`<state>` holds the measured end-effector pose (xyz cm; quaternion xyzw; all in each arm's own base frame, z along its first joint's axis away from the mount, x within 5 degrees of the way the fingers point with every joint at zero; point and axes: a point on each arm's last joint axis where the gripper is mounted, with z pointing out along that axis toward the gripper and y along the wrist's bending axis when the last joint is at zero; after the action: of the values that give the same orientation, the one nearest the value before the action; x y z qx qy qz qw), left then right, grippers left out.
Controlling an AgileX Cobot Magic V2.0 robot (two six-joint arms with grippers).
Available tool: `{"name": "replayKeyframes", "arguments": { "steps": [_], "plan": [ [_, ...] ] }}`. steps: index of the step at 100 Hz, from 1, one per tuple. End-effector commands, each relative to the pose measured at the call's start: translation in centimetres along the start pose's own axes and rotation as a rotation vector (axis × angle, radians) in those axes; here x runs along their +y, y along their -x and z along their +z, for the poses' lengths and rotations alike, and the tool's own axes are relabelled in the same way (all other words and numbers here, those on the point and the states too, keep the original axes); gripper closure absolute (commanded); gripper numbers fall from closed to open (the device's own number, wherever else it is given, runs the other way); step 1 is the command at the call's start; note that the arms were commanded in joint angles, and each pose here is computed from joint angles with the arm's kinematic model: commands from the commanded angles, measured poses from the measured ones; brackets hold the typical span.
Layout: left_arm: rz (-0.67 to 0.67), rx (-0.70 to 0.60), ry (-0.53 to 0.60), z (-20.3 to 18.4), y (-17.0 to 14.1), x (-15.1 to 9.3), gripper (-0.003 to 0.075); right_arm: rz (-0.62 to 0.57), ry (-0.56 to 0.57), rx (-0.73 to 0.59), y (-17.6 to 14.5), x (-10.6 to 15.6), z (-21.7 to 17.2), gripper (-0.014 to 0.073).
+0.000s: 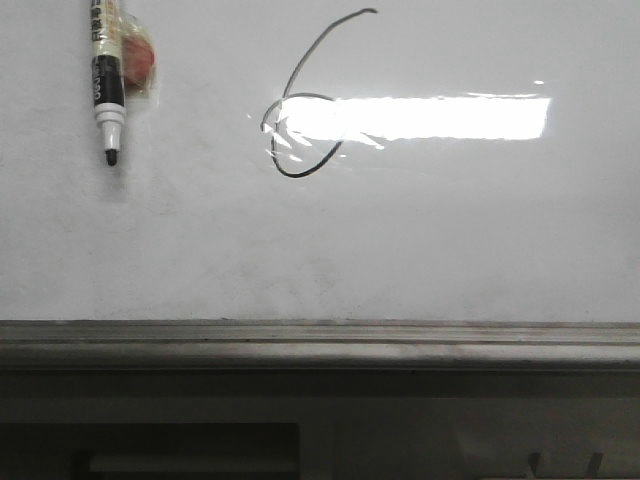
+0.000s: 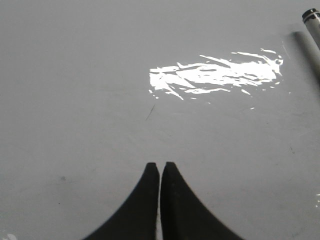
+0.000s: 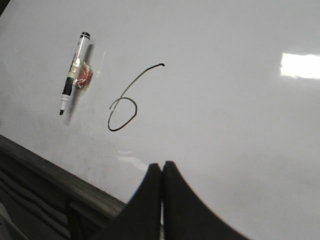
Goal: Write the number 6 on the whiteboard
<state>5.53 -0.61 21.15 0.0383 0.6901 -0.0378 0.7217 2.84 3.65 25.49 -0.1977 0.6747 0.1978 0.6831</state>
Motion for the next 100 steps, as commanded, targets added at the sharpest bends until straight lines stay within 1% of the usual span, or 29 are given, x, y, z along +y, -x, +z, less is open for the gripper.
{"name": "replayKeyframes", "arguments": {
  "steps": [1, 29, 48, 100],
  "plan": [
    [-0.019, -0.050, 0.017, -0.08, -0.91, 0.11, 0.0740, 0.005, -0.048, -0.064, 1.20, -0.38, -0.11, 0.0660],
    [-0.023, -0.050, 0.022, -0.08, -0.91, 0.14, 0.0740, 0.005, -0.048, -0.064, 1.20, -0.38, -0.11, 0.0660],
    [-0.029, -0.051, 0.065, -0.09, -0.91, 0.38, 0.0741, 0.005, -0.048, -0.064, 1.20, -0.38, -0.11, 0.0660],
    [-0.032, -0.052, 0.054, -0.10, -0.84, 0.32, 0.0740, 0.005, -0.048, -0.064, 1.20, -0.38, -0.11, 0.0660]
  ]
}}
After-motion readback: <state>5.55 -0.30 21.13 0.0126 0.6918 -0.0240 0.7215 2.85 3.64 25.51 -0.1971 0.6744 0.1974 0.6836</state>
